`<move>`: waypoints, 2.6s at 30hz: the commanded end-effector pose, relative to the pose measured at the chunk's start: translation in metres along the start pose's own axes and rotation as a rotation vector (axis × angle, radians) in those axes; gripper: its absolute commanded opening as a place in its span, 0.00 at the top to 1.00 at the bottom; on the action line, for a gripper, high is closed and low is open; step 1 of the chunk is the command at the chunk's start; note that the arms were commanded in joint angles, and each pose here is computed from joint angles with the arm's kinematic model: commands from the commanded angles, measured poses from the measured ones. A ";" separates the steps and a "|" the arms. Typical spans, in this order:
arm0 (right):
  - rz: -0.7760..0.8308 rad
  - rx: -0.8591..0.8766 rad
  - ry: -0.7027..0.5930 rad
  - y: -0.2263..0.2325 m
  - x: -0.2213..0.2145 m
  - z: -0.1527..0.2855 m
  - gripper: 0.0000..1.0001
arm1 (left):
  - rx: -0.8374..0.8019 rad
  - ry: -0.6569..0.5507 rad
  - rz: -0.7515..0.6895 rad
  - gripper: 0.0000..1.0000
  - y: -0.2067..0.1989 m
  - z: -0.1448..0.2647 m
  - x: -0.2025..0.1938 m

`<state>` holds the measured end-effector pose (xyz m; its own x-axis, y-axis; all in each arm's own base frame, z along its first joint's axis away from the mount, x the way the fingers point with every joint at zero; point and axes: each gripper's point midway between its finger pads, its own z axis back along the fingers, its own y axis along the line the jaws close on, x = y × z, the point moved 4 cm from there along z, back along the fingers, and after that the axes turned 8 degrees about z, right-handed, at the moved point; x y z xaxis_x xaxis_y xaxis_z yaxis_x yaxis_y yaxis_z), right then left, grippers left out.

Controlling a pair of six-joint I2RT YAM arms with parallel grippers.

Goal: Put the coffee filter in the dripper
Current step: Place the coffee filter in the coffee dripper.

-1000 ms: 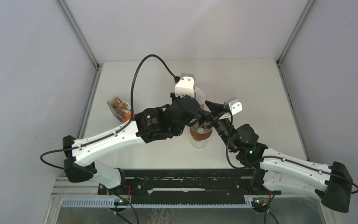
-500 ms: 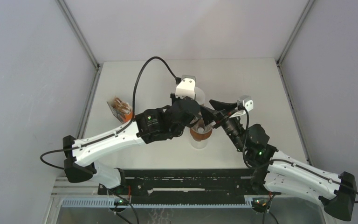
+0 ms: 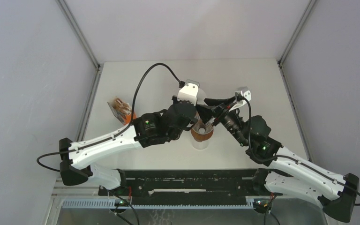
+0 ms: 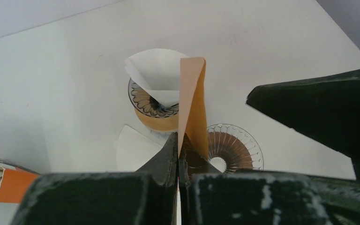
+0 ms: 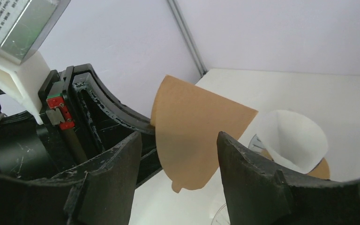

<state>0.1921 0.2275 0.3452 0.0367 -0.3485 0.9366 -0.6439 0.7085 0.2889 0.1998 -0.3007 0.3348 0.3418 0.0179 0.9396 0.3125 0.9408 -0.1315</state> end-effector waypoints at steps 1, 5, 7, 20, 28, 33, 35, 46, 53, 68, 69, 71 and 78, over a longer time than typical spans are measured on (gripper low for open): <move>-0.036 0.052 0.033 0.012 0.006 -0.004 0.32 | -0.033 -0.037 0.004 1.00 0.000 0.005 0.013; -0.035 0.040 0.052 0.011 0.002 -0.006 0.32 | -0.045 -0.033 -0.006 1.00 -0.001 0.005 0.013; -0.034 0.029 0.062 0.010 0.001 -0.008 0.32 | -0.051 -0.029 -0.013 1.00 -0.001 0.005 0.012; 0.006 -0.198 0.129 -0.020 -0.009 -0.014 0.36 | -0.051 -0.024 -0.043 1.00 -0.002 0.006 0.011; 0.066 -0.237 0.158 -0.021 -0.010 -0.013 0.43 | -0.008 -0.013 -0.044 1.00 -0.001 0.005 0.012; 0.122 -0.240 0.204 -0.018 -0.010 -0.013 0.47 | -0.015 0.015 -0.003 1.00 -0.006 0.007 0.013; 0.135 -0.240 0.222 -0.017 -0.012 -0.014 0.49 | -0.030 0.019 0.031 1.00 -0.007 0.009 0.014; 0.206 -0.280 0.347 -0.015 -0.033 -0.021 0.51 | -0.087 0.040 0.186 1.00 -0.017 0.012 0.015; 0.230 -0.312 0.399 -0.020 -0.030 -0.008 0.61 | -0.175 0.094 0.305 1.00 -0.019 0.018 0.014; 0.248 -0.287 0.758 -0.015 -0.033 0.039 0.87 | -0.310 0.301 0.409 1.00 -0.028 0.040 -0.016; 0.247 -0.290 0.791 -0.015 -0.037 0.041 0.89 | -0.304 0.310 0.410 1.00 -0.027 0.040 -0.019; 0.245 -0.289 0.846 -0.014 -0.047 0.043 0.90 | -0.293 0.327 0.405 1.00 -0.026 0.038 -0.026; 0.269 -0.310 0.994 -0.020 -0.073 0.044 0.91 | -0.262 0.362 0.388 1.00 -0.023 0.029 -0.040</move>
<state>0.1720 0.2135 0.2669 0.5691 0.3725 0.7331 -0.5034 0.8627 -0.0475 0.1508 -0.3150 0.3110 0.7307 0.1657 0.6623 0.3143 0.7795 -0.5419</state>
